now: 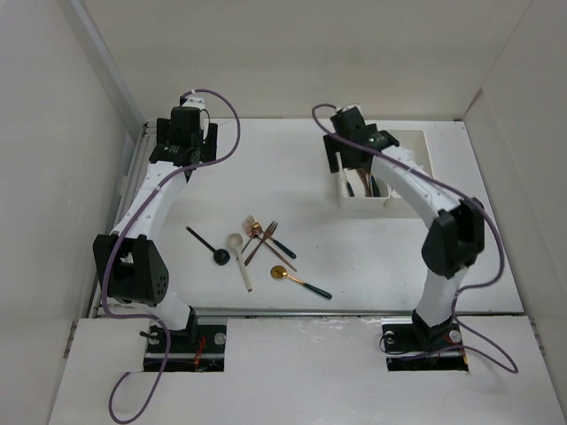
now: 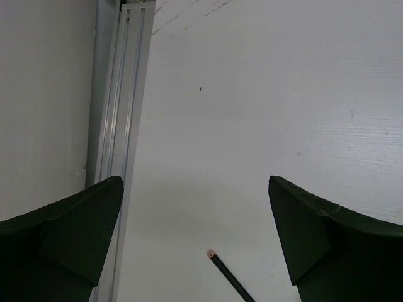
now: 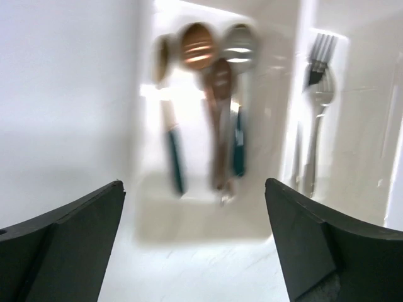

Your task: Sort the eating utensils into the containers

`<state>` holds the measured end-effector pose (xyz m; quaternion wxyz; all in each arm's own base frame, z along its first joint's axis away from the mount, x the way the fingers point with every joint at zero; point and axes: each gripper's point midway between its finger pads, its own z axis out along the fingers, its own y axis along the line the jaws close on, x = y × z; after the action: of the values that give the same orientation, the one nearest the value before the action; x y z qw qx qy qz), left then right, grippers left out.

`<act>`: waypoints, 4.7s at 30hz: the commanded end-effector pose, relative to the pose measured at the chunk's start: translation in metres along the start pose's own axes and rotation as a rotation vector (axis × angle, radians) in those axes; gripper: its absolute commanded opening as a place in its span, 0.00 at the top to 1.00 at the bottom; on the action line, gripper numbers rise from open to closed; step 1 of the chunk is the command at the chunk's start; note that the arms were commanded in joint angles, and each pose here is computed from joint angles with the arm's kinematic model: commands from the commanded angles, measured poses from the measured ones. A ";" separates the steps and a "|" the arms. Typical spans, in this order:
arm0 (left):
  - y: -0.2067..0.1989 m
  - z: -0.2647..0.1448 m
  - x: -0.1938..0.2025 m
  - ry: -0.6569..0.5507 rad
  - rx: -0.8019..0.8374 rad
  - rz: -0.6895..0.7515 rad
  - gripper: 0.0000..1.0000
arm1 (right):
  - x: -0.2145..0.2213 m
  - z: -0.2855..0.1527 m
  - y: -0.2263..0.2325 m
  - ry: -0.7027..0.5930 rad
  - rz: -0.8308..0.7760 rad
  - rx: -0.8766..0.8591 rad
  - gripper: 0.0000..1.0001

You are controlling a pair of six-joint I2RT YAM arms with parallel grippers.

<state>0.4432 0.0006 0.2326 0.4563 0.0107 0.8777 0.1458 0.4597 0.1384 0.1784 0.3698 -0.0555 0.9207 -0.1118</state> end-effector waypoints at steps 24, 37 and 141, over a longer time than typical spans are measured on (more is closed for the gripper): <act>0.005 -0.023 -0.020 -0.093 0.023 -0.047 0.00 | 0.311 -0.136 0.203 0.336 -0.603 -0.562 0.30; 0.001 -0.022 -0.016 -0.086 0.043 -0.052 0.00 | 0.334 -0.112 0.201 0.378 -0.598 -0.491 1.00; -0.158 -0.087 0.117 0.562 0.507 -0.230 1.00 | -0.053 -0.018 -0.058 -0.130 0.076 0.014 0.00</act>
<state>0.2969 -0.1577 0.1031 0.1333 -0.0332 0.9820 -0.1297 0.4908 0.0792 0.1706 0.3648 0.0062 0.9259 -0.0975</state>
